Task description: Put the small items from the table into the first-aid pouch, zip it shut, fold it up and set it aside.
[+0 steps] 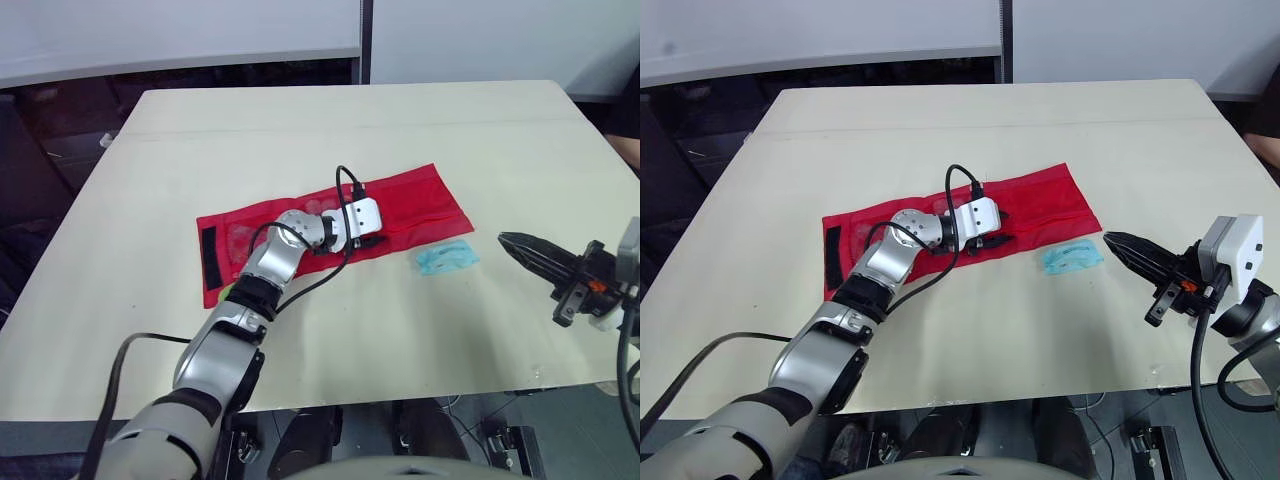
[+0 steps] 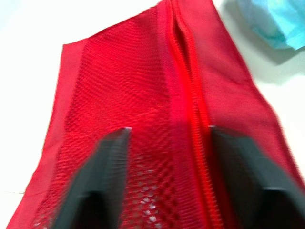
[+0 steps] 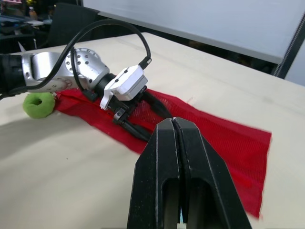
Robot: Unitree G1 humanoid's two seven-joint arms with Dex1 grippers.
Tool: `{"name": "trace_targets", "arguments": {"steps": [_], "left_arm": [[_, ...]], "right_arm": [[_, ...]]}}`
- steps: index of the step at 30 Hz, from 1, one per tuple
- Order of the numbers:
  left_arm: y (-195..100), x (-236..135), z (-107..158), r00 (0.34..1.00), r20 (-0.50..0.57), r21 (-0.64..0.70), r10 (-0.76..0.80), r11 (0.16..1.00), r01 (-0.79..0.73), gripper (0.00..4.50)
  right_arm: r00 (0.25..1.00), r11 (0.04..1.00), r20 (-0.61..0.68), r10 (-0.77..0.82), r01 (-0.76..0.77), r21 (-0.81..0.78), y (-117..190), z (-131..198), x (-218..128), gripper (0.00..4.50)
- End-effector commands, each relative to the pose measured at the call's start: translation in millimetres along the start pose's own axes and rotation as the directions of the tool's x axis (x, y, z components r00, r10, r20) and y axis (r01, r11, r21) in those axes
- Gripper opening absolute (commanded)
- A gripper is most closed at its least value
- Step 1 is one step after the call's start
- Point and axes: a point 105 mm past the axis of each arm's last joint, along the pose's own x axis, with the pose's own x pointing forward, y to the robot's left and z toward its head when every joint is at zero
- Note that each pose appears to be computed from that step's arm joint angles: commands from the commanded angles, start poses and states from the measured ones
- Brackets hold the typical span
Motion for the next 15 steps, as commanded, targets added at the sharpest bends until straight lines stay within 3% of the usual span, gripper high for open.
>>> {"name": "trace_targets", "arguments": {"steps": [1, 2, 7, 13, 15], "left_arm": [[3.4, -3.2, 18.3, 0.998, 0.049, 0.098, 0.027, 0.995, -0.032, 0.56], [-1.0, -4.2, 20.5, 0.998, 0.067, 0.105, 0.004, 0.994, -0.011, 0.02], [-13.8, -19.6, 23.5, 0.982, 0.133, 0.126, -0.136, 0.985, 0.120, 0.02], [-30.6, -63.0, 6.2, 0.893, 0.138, 0.199, -0.428, 0.895, 0.398, 0.02], [-24.1, -69.1, 1.5, 0.892, 0.121, 0.210, -0.435, 0.890, 0.406, 0.00]], "right_arm": [[0.999, 0.999, 0.038, -0.010, 0.012, -0.049, 2.9, 10.8, -5.2, 0.00], [0.999, 0.999, 0.038, -0.013, 0.015, -0.049, 2.1, 10.3, -6.8, 0.00], [0.998, 0.999, 0.056, -0.004, 0.006, -0.039, -0.6, 12.6, -16.6, 0.00], [1.000, 1.000, -0.008, 0.025, -0.025, -0.012, -3.8, 4.5, -35.3, 0.00], [0.998, 0.999, -0.047, 0.037, -0.038, -0.016, -3.4, -0.8, -38.0, 0.63]]}}
